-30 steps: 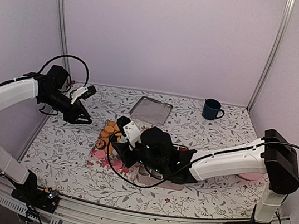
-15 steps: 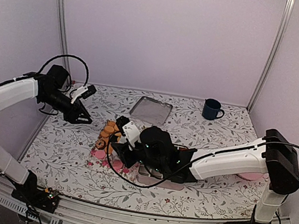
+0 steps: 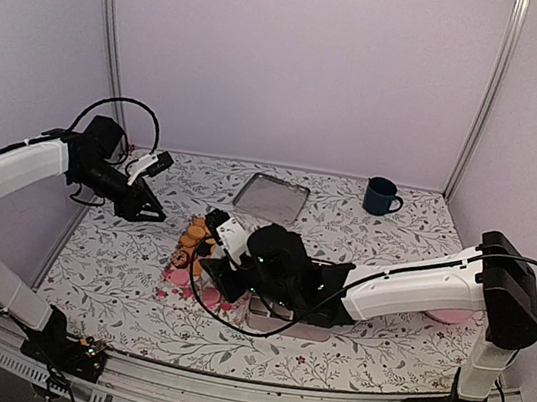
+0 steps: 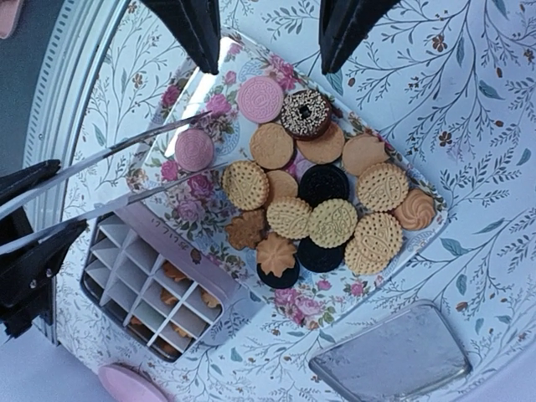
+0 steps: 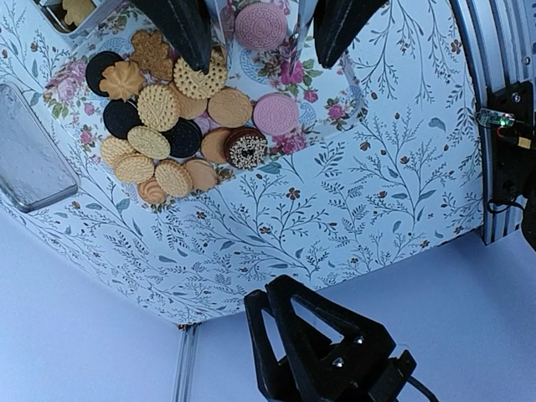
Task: Pack the cookies
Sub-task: Pick up the fake cookies from the plate.
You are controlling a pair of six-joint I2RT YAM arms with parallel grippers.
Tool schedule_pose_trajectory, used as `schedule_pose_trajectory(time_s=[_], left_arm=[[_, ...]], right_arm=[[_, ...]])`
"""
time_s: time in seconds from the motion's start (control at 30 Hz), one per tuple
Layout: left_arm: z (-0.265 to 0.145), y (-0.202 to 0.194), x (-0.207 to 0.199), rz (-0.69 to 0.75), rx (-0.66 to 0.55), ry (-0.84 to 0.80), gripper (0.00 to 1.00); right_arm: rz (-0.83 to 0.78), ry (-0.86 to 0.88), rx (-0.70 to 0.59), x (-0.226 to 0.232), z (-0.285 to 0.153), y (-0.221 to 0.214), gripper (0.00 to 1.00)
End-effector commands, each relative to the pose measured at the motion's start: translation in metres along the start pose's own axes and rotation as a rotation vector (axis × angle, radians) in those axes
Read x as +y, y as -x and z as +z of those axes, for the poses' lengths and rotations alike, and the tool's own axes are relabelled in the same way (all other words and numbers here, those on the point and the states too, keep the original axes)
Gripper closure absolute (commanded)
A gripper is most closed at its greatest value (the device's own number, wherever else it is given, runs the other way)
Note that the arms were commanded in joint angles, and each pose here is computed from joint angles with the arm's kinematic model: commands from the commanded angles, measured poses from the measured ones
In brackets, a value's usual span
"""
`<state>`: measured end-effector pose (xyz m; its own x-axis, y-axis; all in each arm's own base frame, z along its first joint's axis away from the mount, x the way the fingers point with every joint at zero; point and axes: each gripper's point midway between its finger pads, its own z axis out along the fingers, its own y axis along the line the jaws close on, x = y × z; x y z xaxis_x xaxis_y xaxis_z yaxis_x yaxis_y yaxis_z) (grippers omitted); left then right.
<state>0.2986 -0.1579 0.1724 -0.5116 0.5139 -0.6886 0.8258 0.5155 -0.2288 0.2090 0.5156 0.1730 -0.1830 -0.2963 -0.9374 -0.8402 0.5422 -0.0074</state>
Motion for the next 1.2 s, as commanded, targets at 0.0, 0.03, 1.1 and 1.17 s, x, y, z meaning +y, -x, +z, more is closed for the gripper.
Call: schedule_pose_trajectory(time_s=[0.0, 0.03, 1.1, 1.17], left_arm=[[-0.003, 0.007, 0.001, -0.006, -0.014, -0.010, 0.59], [-0.003, 0.007, 0.001, -0.007, -0.012, -0.012, 0.59], [0.000, 0.004, 0.003, -0.018, 0.006, -0.012, 0.59], [0.000, 0.004, 0.004, -0.018, 0.007, -0.011, 0.59]], right_arm=[[-0.013, 0.030, -0.008, 0.009, -0.013, 0.019, 0.58], [-0.013, 0.032, -0.008, 0.009, -0.013, 0.020, 0.58], [-0.045, -0.049, -0.155, -0.013, -0.045, 0.093, 0.80], [-0.037, -0.060, -0.184, -0.020, -0.060, 0.105, 0.80]])
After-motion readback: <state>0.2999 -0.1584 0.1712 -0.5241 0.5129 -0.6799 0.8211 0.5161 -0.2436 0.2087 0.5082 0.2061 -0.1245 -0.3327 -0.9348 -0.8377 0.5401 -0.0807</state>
